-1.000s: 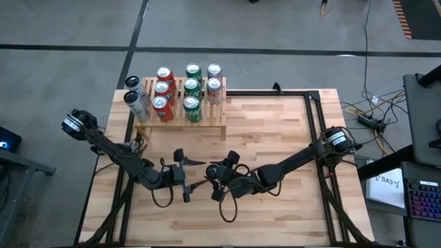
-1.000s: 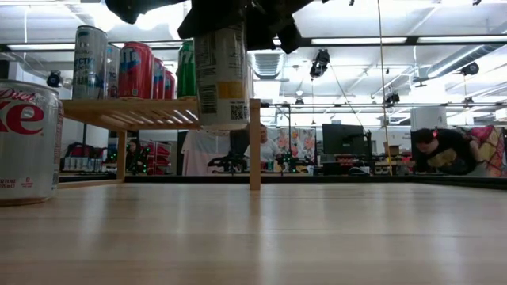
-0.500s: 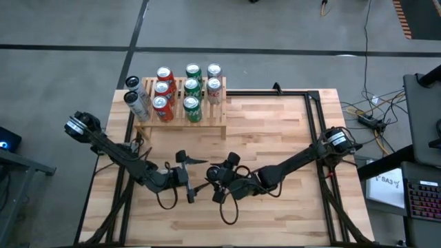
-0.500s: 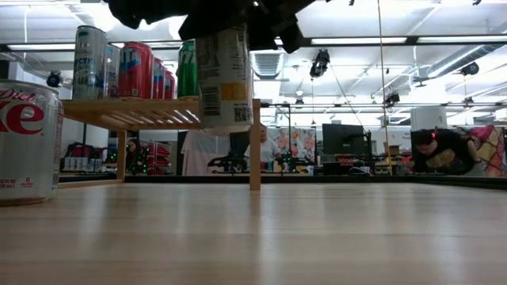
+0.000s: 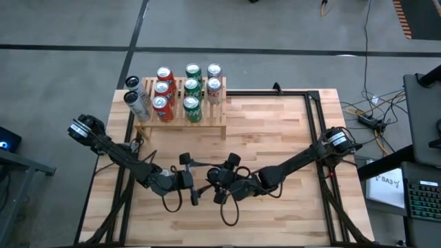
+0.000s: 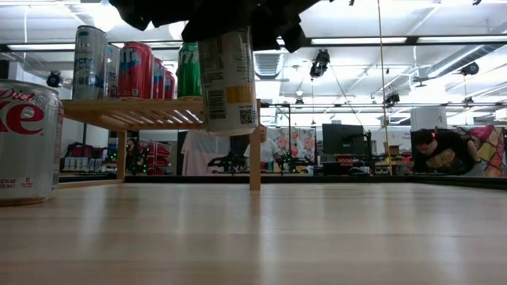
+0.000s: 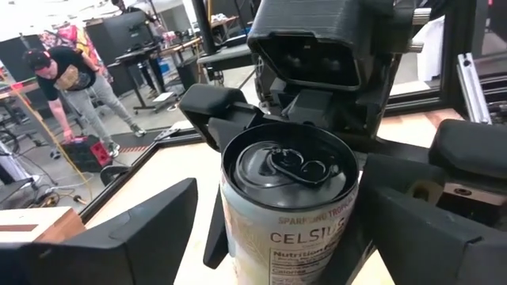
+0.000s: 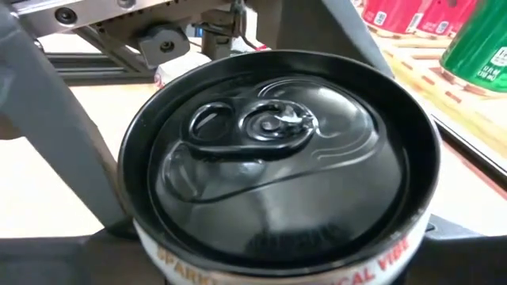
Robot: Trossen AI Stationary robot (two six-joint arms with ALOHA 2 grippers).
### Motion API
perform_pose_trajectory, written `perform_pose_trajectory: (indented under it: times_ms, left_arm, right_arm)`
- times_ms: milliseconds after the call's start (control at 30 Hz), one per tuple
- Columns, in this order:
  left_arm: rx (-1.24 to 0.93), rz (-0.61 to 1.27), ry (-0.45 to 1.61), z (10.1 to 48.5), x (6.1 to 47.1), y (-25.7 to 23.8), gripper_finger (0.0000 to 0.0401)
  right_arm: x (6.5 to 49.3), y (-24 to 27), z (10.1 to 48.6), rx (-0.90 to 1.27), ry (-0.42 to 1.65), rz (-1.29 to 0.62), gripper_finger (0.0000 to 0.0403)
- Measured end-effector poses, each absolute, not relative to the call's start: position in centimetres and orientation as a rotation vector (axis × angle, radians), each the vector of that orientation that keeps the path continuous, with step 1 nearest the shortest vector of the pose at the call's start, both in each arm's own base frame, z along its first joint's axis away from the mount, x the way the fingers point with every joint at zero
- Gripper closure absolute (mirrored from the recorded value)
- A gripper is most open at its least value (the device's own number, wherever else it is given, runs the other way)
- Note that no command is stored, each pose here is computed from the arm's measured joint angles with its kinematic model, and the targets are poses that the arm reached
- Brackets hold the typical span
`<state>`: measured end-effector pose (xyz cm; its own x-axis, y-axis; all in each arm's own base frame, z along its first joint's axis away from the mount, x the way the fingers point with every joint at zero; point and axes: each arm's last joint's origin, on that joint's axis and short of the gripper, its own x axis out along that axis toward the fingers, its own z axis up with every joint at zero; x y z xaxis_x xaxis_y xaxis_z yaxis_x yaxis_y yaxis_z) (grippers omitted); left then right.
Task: Place canned beverage on shelf
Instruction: Put the white and yellow soda can on the shelf aligned with the other white and yellow soda can
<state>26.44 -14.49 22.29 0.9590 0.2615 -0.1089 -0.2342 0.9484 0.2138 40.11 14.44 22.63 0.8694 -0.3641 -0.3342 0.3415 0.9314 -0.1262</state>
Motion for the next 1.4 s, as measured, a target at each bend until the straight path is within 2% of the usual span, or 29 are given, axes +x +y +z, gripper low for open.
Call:
perform_pose_trajectory:
  times_ms: [467,667,1033,1400]
  left_arm:
    - [0.203,0.24,0.138,22.3,26.4,-14.4,0.013]
    - [0.202,0.243,0.138,22.2,26.4,-14.4,0.0178]
    - [0.169,0.244,0.146,22.1,26.5,-14.3,0.0178]
    - [0.149,0.259,0.225,20.9,26.2,-14.1,0.0178]
  right_arm:
    - [40.1,14.7,22.6,-0.094,0.377,-0.304,0.0161]
    - [40.1,14.8,22.6,-0.09,0.378,-0.301,0.0159]
    - [40.1,14.7,22.5,-0.065,0.387,-0.289,0.0101]
    - [39.8,14.5,22.3,-0.038,0.431,-0.3,0.0086]
